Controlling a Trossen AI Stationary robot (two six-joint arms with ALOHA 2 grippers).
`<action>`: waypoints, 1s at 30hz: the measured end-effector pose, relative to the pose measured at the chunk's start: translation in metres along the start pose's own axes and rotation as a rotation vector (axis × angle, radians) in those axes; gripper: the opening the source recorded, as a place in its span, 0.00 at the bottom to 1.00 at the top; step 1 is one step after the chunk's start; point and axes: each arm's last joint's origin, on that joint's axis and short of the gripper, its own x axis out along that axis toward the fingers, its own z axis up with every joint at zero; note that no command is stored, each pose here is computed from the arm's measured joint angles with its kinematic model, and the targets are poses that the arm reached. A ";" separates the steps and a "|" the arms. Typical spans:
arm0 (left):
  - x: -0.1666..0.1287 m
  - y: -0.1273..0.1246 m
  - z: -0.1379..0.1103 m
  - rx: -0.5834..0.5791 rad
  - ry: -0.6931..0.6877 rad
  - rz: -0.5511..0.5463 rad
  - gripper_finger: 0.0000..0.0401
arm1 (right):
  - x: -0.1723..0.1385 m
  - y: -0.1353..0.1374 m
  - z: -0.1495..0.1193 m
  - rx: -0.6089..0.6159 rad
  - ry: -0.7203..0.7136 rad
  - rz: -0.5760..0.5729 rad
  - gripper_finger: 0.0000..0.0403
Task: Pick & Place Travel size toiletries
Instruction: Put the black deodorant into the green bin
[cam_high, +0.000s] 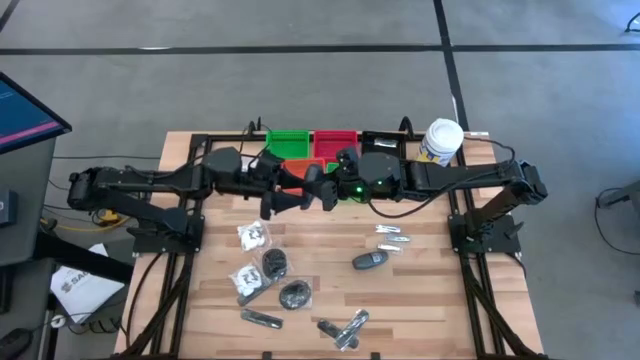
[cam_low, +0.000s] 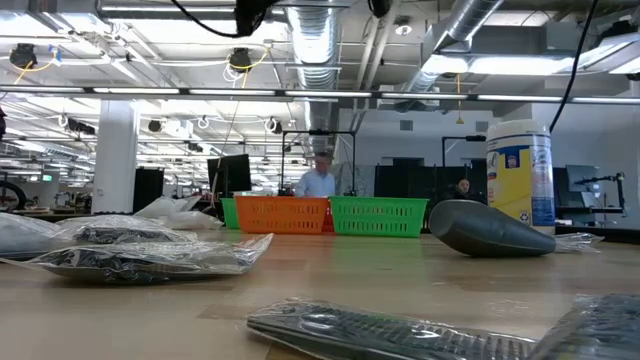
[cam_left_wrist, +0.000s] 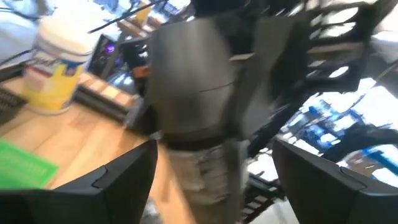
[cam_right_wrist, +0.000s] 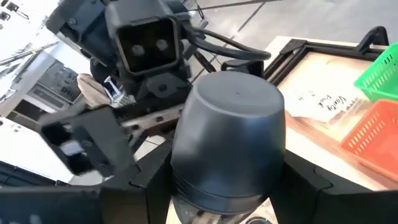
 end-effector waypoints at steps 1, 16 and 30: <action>0.000 0.000 0.001 -0.007 -0.005 -0.014 0.77 | 0.000 0.001 0.001 -0.001 -0.001 0.014 0.52; 0.002 -0.003 0.004 -0.066 -0.015 -0.101 0.76 | -0.001 0.010 0.009 0.016 -0.079 0.112 0.51; 0.007 -0.003 0.009 -0.087 -0.093 -0.111 0.73 | -0.001 0.010 0.010 0.019 -0.106 0.089 0.50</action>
